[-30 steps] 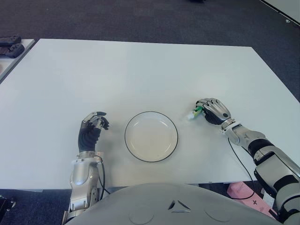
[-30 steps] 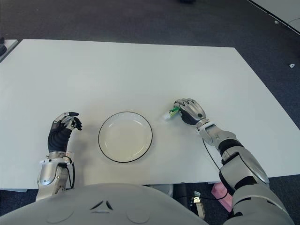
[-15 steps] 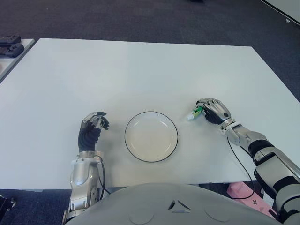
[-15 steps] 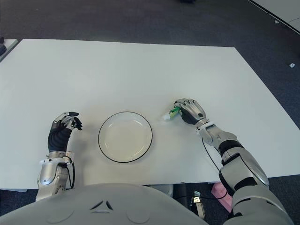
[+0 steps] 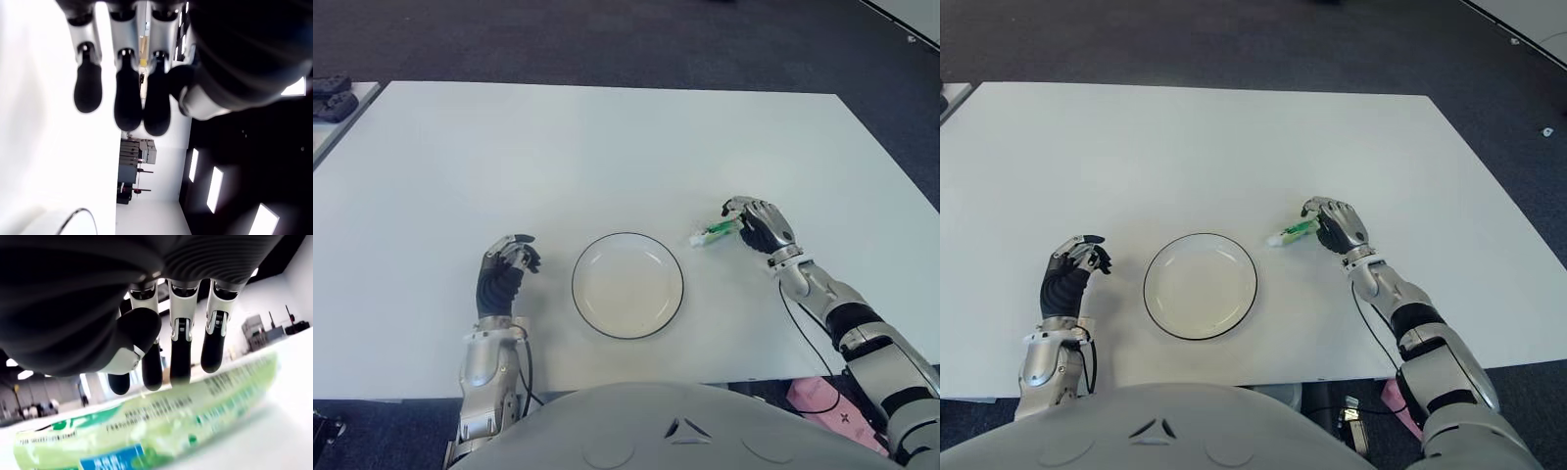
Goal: Put the toothpaste on the table into the plate.
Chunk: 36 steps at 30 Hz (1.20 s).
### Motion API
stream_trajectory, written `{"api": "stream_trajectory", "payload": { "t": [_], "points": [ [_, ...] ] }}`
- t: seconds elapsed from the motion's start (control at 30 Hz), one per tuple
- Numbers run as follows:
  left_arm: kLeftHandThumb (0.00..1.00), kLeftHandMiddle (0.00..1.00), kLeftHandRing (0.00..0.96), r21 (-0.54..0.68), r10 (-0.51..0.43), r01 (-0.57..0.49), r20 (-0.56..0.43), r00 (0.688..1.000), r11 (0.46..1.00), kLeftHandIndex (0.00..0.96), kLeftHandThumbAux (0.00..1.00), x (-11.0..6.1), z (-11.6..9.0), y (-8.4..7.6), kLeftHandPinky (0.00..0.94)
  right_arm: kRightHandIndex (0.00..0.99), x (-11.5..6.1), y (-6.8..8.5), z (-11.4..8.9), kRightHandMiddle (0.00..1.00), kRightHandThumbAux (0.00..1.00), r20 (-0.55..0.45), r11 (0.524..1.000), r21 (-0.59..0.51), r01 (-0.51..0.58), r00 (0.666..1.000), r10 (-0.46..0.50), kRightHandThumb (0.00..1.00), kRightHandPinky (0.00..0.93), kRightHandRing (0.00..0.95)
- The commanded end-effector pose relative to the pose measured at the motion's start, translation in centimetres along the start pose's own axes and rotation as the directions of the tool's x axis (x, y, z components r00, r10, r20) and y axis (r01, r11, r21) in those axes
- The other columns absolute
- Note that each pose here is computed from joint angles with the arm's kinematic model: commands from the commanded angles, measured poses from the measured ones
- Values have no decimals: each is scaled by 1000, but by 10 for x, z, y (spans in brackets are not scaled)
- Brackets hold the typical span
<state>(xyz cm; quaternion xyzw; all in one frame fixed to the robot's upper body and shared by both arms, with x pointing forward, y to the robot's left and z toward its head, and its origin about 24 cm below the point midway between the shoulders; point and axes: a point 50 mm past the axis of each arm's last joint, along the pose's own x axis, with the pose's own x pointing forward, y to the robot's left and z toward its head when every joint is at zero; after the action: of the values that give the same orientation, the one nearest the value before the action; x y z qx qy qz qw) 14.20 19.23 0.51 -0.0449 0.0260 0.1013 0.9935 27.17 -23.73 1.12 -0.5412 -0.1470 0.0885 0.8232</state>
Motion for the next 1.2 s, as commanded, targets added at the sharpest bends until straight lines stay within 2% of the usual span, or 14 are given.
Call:
{"api": "stream_trajectory", "payload": {
  "t": [0.03,0.27,0.57,0.77,1.0,1.1,1.2],
  "points": [
    [705,626,632,3,7,-7,-11,1000,1000,439,718,0,-1,-2,627,391,0,0,4,439,668,-45,994,53,92,995,-90,1000,484,489],
    [704,625,635,3,-6,6,-9,1000,1000,438,718,3,-2,-3,626,415,-1,1,17,427,665,-71,965,153,214,976,-205,1000,519,486],
    [705,626,637,-5,-12,12,-7,1000,1000,438,719,5,-3,-2,632,430,2,1,30,418,664,-130,914,283,292,956,-265,1000,541,488],
    [704,633,637,-8,-27,27,-10,1000,1000,439,718,6,-5,-1,632,444,8,4,46,424,663,-150,876,337,347,938,-313,1000,518,490],
    [704,633,630,-14,-34,34,-21,999,999,438,718,7,-6,0,620,450,16,6,80,436,663,-143,835,380,398,917,-373,1000,470,481],
    [704,630,627,-14,-32,32,-26,999,999,439,718,8,-6,0,619,454,18,4,94,441,662,-120,816,411,406,912,-393,1000,475,479],
    [705,629,627,-11,-32,31,-26,999,999,439,718,9,-5,0,623,455,18,2,99,446,661,-109,807,432,403,911,-397,1000,490,479]
  ]
}}
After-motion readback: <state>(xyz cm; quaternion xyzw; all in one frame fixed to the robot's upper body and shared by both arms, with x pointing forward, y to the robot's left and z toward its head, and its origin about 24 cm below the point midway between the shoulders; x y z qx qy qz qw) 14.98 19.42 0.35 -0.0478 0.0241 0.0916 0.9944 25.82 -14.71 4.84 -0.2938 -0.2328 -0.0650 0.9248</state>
